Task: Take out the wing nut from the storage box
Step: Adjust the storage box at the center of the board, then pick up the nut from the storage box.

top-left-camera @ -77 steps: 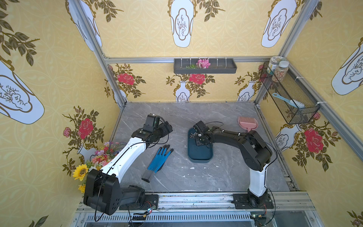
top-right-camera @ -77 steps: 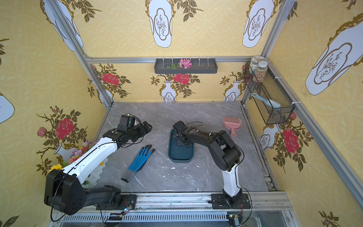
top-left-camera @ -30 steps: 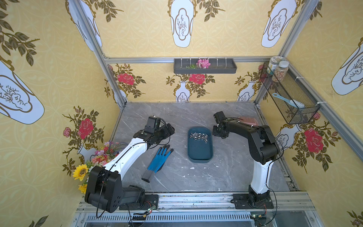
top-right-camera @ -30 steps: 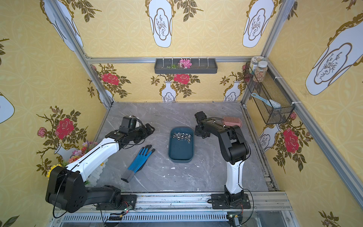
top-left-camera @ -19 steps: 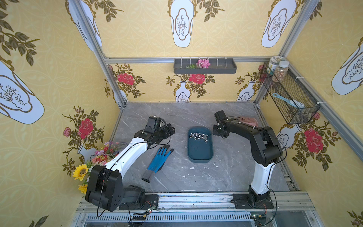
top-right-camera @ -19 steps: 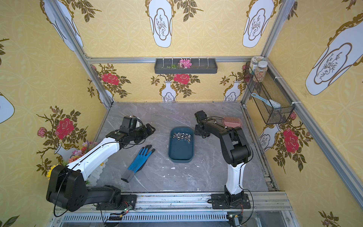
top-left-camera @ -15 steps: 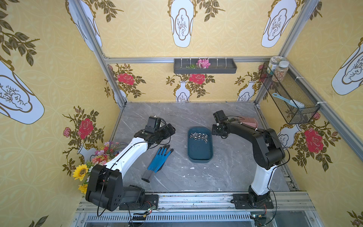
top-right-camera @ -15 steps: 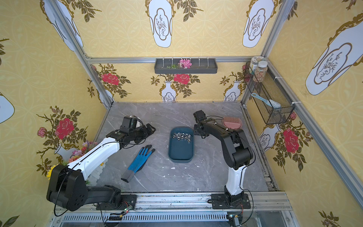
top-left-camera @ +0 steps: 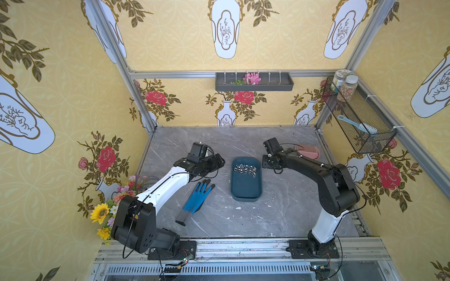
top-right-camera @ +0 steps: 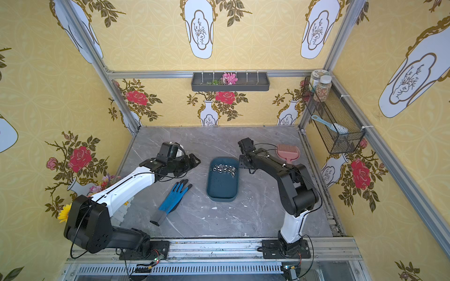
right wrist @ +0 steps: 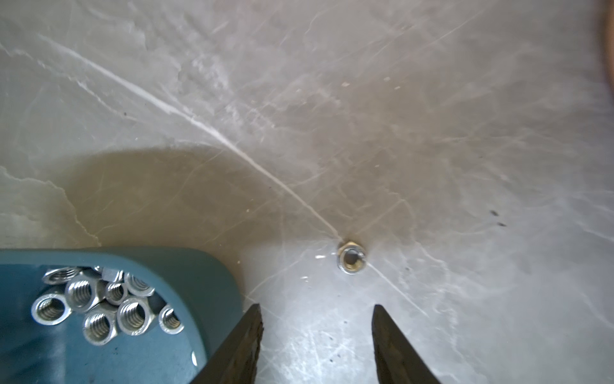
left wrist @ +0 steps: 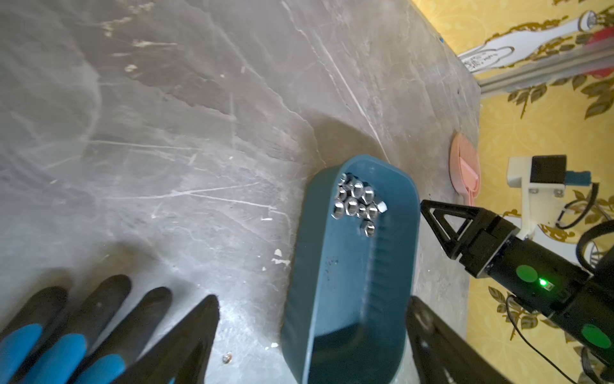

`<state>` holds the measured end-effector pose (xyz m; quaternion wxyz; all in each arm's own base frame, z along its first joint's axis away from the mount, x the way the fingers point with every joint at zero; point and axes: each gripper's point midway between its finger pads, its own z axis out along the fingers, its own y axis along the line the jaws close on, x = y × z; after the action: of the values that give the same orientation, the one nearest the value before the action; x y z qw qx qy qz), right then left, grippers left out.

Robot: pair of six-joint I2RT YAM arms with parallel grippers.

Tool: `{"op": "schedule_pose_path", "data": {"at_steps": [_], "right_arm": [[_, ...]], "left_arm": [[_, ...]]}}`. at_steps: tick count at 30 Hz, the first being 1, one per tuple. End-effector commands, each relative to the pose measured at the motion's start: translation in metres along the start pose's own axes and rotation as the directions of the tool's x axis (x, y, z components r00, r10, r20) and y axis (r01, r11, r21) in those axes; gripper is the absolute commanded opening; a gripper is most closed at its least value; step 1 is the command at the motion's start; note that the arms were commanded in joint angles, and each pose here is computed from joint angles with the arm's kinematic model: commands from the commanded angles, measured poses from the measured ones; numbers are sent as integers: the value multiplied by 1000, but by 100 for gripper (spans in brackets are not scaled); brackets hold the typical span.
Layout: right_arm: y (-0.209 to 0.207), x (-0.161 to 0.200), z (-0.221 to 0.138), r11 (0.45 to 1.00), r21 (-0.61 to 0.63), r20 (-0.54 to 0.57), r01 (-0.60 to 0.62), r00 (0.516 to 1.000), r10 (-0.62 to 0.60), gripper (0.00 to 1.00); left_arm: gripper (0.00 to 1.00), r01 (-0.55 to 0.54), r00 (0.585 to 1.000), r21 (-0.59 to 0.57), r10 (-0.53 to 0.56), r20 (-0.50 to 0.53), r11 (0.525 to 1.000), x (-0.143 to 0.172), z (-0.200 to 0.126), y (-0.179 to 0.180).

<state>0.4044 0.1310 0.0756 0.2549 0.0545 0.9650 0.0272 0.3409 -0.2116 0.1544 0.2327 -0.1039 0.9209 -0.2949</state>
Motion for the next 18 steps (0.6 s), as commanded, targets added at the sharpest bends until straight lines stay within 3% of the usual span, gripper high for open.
{"op": "schedule_pose_path", "data": {"at_steps": [1,7,13,18], "right_arm": [[-5,-8,-12,999,-10,77,-48,996,49,54],[-12,6,-20,997,-21,91,-71,993,72,54],[-21,14,-20,998,-9,89,-67,994,68,54],[-27,14,-21,997,-11,95,-74,993,74,54]], "left_arm": [[84,-107,994,13,107,-17,994,10,11,-26],[71,-261,961,-26,258,-103,965,32,54,-51],[58,-344,928,-82,325,-179,936,50,96,-49],[54,-424,883,-65,397,-250,903,74,121,-60]]}}
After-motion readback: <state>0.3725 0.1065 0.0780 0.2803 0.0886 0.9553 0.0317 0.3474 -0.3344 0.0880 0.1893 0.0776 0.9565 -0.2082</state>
